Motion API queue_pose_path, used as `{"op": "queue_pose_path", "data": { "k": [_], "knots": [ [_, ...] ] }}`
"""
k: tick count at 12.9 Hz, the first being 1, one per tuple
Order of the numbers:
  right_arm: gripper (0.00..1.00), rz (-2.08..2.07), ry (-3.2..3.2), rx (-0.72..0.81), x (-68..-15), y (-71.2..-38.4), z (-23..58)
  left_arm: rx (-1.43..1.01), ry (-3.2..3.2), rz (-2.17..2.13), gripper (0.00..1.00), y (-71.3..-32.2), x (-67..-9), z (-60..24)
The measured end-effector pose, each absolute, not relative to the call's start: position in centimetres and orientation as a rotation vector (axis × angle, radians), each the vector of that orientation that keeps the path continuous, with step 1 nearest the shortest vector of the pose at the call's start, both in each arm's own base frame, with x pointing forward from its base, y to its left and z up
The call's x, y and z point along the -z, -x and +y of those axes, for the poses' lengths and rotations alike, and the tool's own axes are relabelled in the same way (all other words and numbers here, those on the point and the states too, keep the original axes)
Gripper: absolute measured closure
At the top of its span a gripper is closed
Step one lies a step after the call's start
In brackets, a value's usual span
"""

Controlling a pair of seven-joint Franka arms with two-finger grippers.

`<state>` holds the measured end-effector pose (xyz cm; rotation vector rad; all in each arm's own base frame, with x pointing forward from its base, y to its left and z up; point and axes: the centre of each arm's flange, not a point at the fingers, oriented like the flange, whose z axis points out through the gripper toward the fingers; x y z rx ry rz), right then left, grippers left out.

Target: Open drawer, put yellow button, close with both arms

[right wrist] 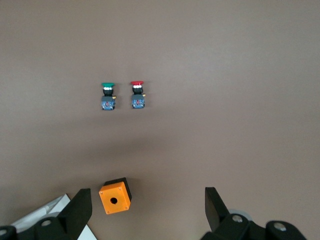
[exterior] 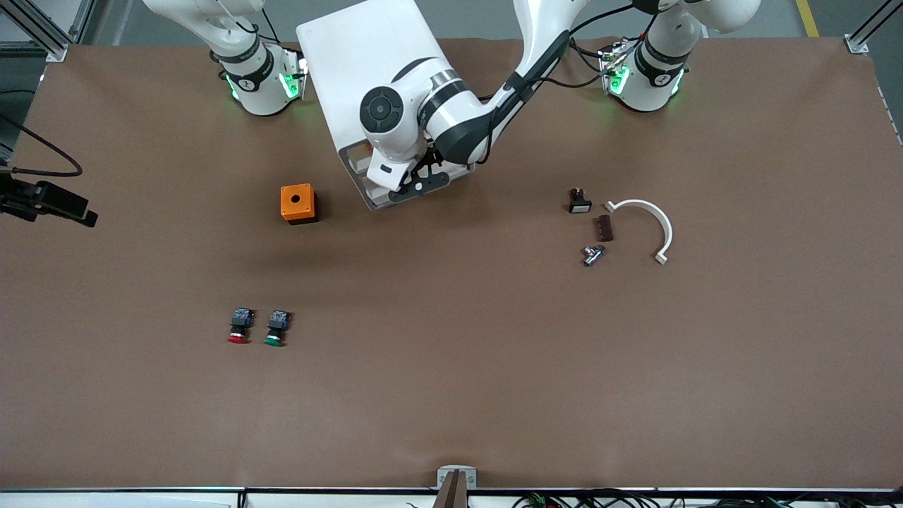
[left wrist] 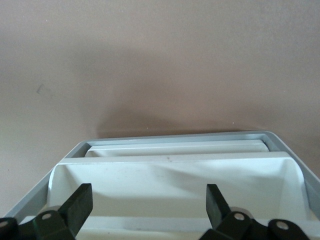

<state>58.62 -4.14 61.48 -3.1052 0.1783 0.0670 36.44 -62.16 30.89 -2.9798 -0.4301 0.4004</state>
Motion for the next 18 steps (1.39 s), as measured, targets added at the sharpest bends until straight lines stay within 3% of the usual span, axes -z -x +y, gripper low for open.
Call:
{"op": "queue_pose_path", "data": {
  "k": [3, 5, 7, 12, 15, 18],
  "knots": [
    [0.0, 0.191, 3.107, -0.031, -60.4, -57.1, -4.9, -0.387, 2.989, -0.402, 0.0, -35.7, -30.8, -62.7],
    [0.0, 0.191, 3.102, -0.005, -60.3, -55.6, -5.1, -0.325, 2.99, -0.418, 0.0, -37.2, -30.8, -62.0],
    [0.0, 0.18, 3.102, 0.008, -60.7, -54.7, -4.8, -0.18, 2.961, -0.481, 0.0, -42.2, -30.9, -58.8],
    [0.0, 0.165, 3.115, 0.024, -61.2, -54.5, -4.5, -0.052, 2.972, -0.722, 0.0, -60.6, -35.2, -41.2],
    [0.0, 0.169, 3.115, 0.008, -61.3, -54.3, -4.6, 0.022, 3.01, -0.805, 0.0, -65.6, -40.9, -31.9],
    [0.0, 0.161, 3.117, 0.017, -61.8, -54.3, -4.3, 0.096, 3.032, -0.852, 0.0, -67.2, -46.6, -25.4]
  ]
}}
